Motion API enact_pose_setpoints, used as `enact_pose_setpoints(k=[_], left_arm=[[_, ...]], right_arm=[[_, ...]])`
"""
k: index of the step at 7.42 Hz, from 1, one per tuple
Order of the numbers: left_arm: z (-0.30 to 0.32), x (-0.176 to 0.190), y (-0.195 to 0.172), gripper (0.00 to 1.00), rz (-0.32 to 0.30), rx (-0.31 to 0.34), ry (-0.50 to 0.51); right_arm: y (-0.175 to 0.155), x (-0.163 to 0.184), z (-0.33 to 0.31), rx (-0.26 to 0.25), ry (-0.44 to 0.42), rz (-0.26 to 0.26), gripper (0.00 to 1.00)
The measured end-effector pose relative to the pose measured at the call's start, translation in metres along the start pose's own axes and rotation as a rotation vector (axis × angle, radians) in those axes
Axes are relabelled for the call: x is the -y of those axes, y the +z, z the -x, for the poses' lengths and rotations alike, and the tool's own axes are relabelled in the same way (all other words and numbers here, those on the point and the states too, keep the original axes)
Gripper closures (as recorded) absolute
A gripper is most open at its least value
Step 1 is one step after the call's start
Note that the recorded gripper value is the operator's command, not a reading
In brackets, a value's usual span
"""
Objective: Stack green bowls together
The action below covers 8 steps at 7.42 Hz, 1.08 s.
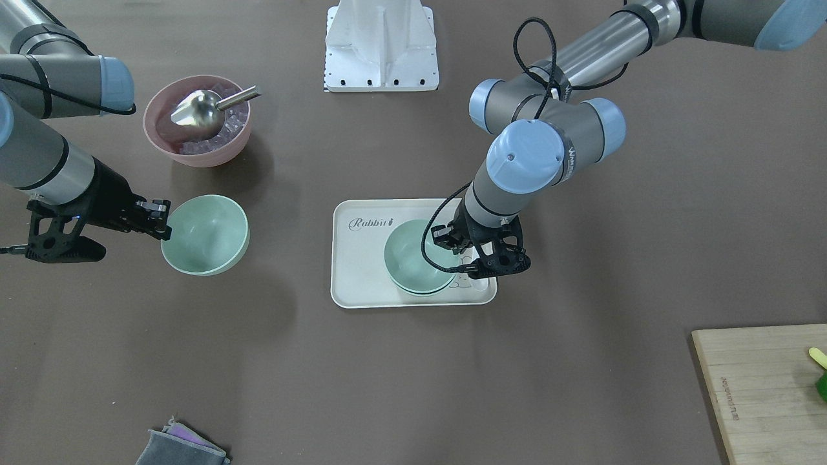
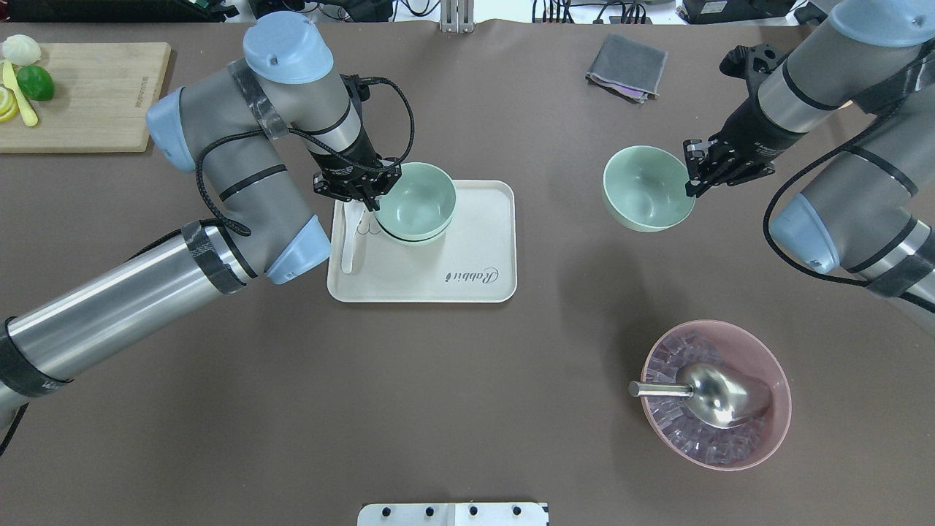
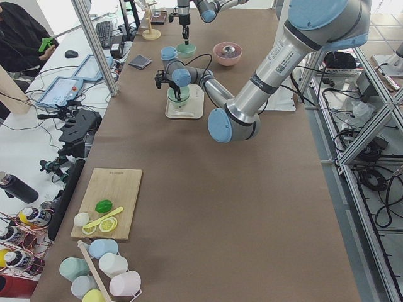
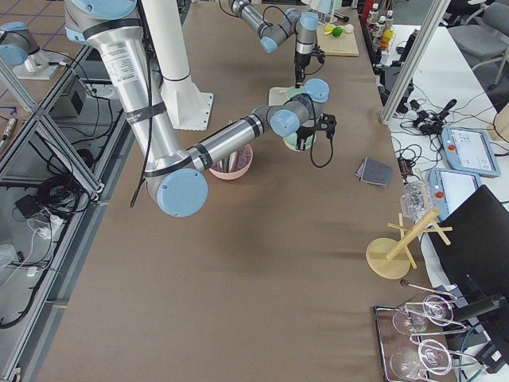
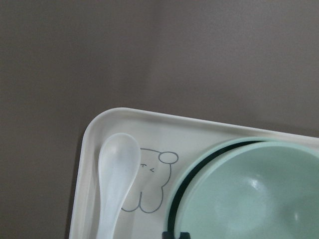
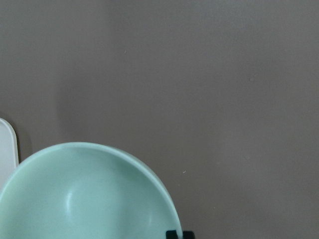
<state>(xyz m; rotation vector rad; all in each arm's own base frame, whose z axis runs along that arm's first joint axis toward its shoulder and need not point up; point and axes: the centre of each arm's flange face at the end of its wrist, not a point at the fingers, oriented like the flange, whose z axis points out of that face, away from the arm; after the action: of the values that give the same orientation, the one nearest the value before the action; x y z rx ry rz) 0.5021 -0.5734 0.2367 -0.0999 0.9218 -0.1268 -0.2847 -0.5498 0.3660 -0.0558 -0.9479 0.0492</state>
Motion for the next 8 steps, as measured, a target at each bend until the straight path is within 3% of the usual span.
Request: enact_pose_setpoints(k=[7,8], left_arm=[[0.0024,0.0005,0.0020,1.00,0.000,0.004,-0.005],[0.0015,0.0008,0.0015,0.89,-0.006,0.004,-0.010]], right_arm=[[-0.0011,-0.0009,0.0023,0.002,0.007,-0.002,1.00],[-0.0011,-0.0009,0.0023,0.002,0.008,-0.002,1.00]])
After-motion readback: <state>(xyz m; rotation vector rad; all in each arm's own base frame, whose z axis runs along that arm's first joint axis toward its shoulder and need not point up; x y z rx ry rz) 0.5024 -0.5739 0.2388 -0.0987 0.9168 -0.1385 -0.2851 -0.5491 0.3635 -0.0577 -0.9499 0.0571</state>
